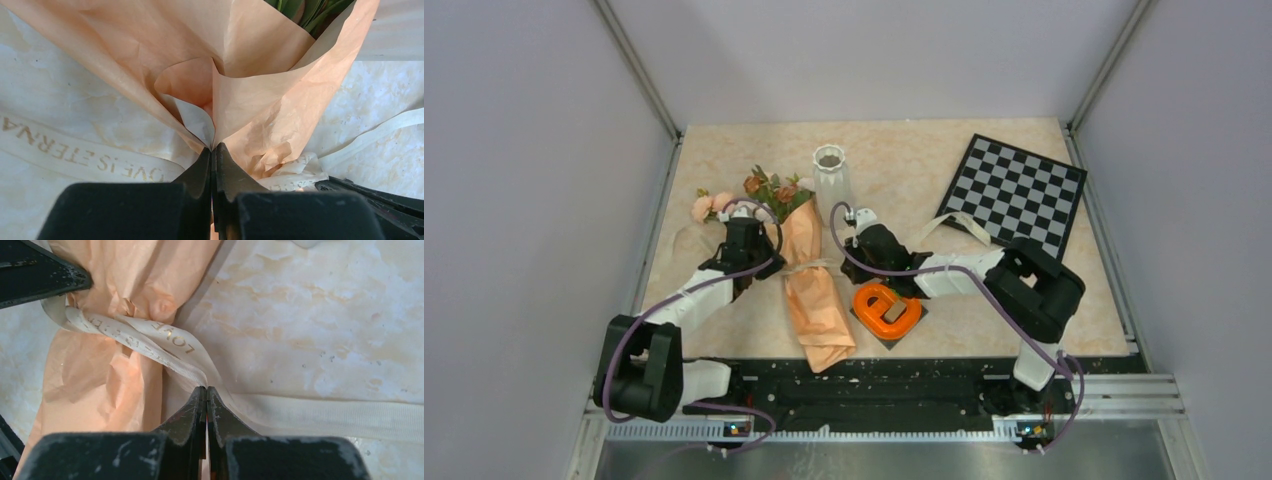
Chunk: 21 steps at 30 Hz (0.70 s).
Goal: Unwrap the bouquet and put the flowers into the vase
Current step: Untie the ribbon from the wrapping paper.
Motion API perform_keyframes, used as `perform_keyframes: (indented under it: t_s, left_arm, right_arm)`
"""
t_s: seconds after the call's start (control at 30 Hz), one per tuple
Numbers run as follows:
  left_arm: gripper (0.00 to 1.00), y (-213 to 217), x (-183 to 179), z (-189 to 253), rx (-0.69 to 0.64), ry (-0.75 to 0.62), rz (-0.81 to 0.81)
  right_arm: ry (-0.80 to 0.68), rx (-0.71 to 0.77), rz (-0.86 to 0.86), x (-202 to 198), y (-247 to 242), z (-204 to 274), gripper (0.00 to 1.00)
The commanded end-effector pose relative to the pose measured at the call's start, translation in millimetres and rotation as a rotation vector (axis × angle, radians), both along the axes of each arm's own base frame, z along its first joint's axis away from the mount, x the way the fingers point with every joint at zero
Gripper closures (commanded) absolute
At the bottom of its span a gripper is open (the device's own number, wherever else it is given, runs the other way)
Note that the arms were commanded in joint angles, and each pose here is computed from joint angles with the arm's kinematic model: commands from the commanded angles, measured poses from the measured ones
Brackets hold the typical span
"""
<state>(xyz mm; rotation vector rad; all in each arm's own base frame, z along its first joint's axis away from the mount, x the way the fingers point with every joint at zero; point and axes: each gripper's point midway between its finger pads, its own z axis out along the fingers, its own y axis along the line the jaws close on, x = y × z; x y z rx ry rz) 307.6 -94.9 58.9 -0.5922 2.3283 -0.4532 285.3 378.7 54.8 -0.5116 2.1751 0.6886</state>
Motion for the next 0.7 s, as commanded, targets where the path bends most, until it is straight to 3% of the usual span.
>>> perform_keyframes:
  t_s: [0.0,0.07,0.23,0.47,0.67]
  left_arm:
    - [1.00,13.0,1.2,1.5,0.045,-0.008,0.027]
    - [1.00,11.6,2.2,3.3,0.041,-0.014,0.020]
    - [1.00,9.5,4.0,8.1,0.045,-0.027,-0.010]
    - [1.00,3.6,1.0,8.3,0.026,-0.022,-0.046]
    - [1.00,1.8,1.3,10.6,0.021,-0.026,-0.058]
  right_arm:
    - [0.003,0.083,-0.044,8.7,0.7,15.1,1.00]
    - [-0.017,0.094,-0.020,6.7,1.6,23.5,0.99]
    - [-0.106,0.114,0.116,-0.6,8.0,55.5,0.70]
    - [-0.125,0.143,0.326,-9.6,40.8,69.3,0.60]
    - [-0.129,0.124,0.379,1.7,62.9,60.6,0.58]
